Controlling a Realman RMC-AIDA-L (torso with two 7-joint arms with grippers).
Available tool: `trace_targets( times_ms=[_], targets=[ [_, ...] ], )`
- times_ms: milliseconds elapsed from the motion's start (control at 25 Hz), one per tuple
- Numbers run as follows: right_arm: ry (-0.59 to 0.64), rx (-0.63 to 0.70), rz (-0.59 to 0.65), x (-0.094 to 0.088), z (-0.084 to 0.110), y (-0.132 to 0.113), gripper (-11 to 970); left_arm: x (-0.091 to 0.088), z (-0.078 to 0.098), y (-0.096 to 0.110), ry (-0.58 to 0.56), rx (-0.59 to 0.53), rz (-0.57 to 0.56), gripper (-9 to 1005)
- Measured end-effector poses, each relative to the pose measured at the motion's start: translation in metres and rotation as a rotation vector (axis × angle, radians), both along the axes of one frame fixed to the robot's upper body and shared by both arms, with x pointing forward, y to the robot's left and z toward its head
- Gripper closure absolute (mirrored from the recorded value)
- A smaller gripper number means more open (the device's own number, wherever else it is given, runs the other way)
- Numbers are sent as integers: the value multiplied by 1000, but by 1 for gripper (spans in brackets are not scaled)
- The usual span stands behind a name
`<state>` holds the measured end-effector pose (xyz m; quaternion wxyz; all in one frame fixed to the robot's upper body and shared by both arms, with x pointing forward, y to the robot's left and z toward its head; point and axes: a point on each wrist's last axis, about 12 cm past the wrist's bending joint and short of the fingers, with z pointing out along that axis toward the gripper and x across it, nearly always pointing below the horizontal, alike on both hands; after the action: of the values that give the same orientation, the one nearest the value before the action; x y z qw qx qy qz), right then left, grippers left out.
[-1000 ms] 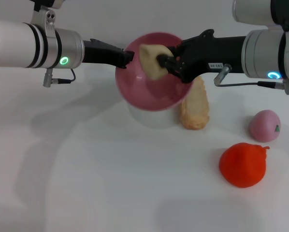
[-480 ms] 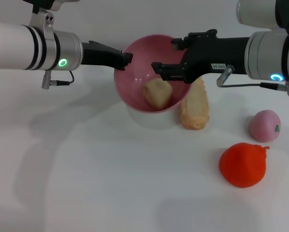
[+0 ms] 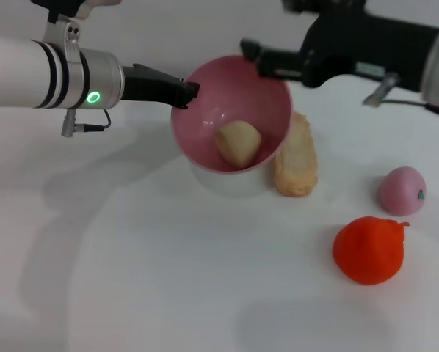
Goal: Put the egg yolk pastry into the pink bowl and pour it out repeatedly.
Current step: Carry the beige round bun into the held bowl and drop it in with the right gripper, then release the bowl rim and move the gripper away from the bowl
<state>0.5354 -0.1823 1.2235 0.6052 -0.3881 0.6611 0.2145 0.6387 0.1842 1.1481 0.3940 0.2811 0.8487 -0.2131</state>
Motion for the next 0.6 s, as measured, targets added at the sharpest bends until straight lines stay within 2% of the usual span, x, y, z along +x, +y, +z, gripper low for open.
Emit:
trace_targets(
  times_ms=[200, 280, 360, 520, 600],
  targets=[
    [-216, 138, -11, -15, -1, -29, 125, -2, -3, -1, -2, 6, -1, 908],
    [-309, 214, -43, -20, -5, -45, 125, -2, -3, -1, -2, 6, -1, 906],
    [-407, 324, -88, -25, -12, -67, 125, -5, -9, -9, -9, 23, -19, 904],
    [-532, 491, -158, -29, -26, -101, 125, -6, -11, -11, -10, 25, -20, 901],
    [-549, 558, -193, -29, -34, -116, 124, -7, -13, -10, 0, 2, -7, 899]
  ],
)
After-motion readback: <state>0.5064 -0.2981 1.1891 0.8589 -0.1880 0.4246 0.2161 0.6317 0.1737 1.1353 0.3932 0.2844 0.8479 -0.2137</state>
